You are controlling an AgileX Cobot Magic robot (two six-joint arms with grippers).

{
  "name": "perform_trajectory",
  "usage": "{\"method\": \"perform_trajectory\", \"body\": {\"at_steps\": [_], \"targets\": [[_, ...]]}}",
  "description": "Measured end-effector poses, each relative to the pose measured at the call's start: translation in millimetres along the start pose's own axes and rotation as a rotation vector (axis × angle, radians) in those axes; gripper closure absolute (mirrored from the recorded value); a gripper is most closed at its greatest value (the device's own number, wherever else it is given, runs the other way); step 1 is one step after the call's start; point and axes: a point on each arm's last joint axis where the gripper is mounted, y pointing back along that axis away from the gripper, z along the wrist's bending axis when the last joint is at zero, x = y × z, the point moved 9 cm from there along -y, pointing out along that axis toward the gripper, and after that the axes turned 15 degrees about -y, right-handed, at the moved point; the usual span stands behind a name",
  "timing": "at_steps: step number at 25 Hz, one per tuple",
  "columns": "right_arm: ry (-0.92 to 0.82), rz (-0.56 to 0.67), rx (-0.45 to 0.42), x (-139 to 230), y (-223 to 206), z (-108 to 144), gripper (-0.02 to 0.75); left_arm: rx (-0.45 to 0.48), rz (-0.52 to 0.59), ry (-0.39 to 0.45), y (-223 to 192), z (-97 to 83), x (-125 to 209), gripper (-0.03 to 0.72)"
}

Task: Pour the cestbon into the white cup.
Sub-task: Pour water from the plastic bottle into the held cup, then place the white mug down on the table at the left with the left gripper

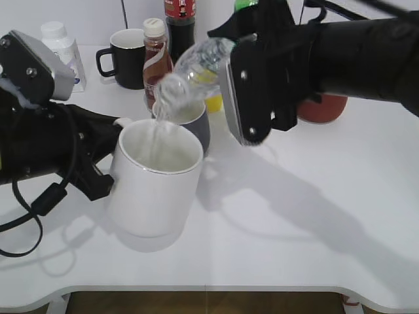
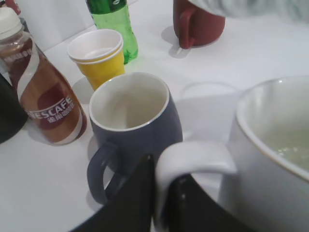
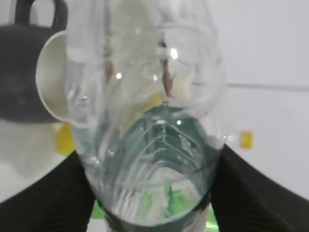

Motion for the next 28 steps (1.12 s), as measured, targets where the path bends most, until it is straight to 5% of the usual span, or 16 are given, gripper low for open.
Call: {"method": "perform_trajectory", "body": {"at_steps": [6,14,18,23,28], "targets": [[-0.359,0.005,0.004,0.3,-0.1,-0.4,0.258,-0.027,-0.071,0.017,1.6,9.5,-10.2,0.652],[-1.262,-0.067,0.045,0.3,1.0,-14.4,0.258,-0.164,-0.109,0.084,11.5,53.9,-4.1,0.652],[-1.496,-0.095,0.134,34.5,7.9,-28.9,0.258,-0.310,-0.147,0.157,25.2,93.6,2.1,0.652],[-1.682,-0.110,0.250,91.0,27.9,-20.6,0.258,-0.503,-0.214,0.133,39.1,140.7,13.4,0.652],[-1.710,-0.045,0.227,101.7,33.5,8.6,0.258,-0.574,-0.219,0.126,20.5,158.2,47.2,0.652]]}}
